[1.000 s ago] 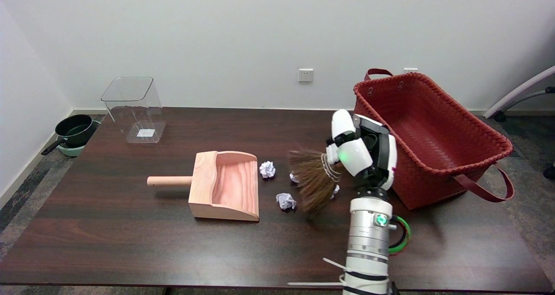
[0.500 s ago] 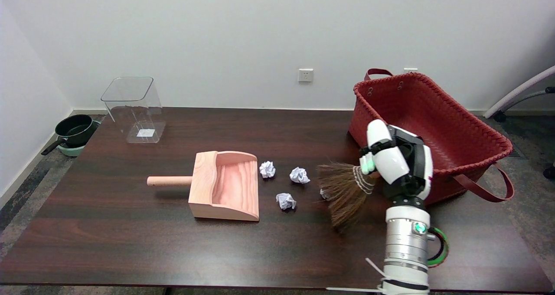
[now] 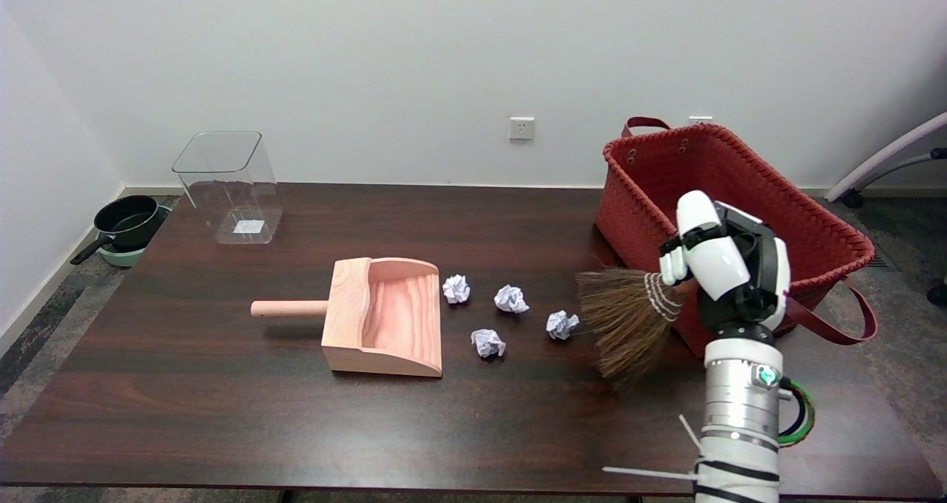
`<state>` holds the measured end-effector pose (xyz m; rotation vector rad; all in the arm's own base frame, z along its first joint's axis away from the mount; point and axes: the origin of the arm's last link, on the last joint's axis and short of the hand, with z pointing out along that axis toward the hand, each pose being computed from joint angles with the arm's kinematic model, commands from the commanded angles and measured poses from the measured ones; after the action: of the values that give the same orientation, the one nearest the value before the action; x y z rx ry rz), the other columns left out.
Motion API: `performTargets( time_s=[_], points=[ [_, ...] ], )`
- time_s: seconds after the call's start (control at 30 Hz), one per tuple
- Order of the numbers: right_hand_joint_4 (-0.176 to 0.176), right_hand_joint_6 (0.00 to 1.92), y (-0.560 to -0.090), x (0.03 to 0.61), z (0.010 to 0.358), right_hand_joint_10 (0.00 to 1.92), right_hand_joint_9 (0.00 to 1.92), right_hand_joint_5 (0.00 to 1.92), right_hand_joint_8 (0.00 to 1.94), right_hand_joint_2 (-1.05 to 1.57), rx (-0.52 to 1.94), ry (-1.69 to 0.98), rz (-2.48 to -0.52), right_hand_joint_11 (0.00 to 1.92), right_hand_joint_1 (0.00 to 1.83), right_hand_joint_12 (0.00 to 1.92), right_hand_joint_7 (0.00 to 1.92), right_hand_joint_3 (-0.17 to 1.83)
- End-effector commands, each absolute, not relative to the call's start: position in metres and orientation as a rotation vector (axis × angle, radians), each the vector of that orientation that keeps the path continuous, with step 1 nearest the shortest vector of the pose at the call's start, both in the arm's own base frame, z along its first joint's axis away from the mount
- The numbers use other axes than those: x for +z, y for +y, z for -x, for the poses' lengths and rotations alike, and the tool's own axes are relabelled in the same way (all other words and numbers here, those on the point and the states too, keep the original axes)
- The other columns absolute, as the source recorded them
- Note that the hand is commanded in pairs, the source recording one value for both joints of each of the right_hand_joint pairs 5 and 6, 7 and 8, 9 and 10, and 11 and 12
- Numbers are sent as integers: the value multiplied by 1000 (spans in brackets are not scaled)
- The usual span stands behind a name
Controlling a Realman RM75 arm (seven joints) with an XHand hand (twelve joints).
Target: Sweep the paper ball into the dustpan.
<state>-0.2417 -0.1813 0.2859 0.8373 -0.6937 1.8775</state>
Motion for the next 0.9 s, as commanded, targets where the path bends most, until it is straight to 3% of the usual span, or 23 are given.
performTargets(
  time_s=[0.03,0.53,0.9],
  points=[
    [0,1920,-199,327,267,1920,1920,1920,1920,1571,1819,-706,-773,1920,1008,1920,1920,1411],
    [0,1920,-250,330,303,1920,1920,1920,1920,1571,1776,-806,-725,1919,1012,1919,1920,1382],
    [0,1920,-303,297,276,1920,1920,1920,1920,1571,1856,-978,-789,1920,1009,1920,1920,1396]
  ],
)
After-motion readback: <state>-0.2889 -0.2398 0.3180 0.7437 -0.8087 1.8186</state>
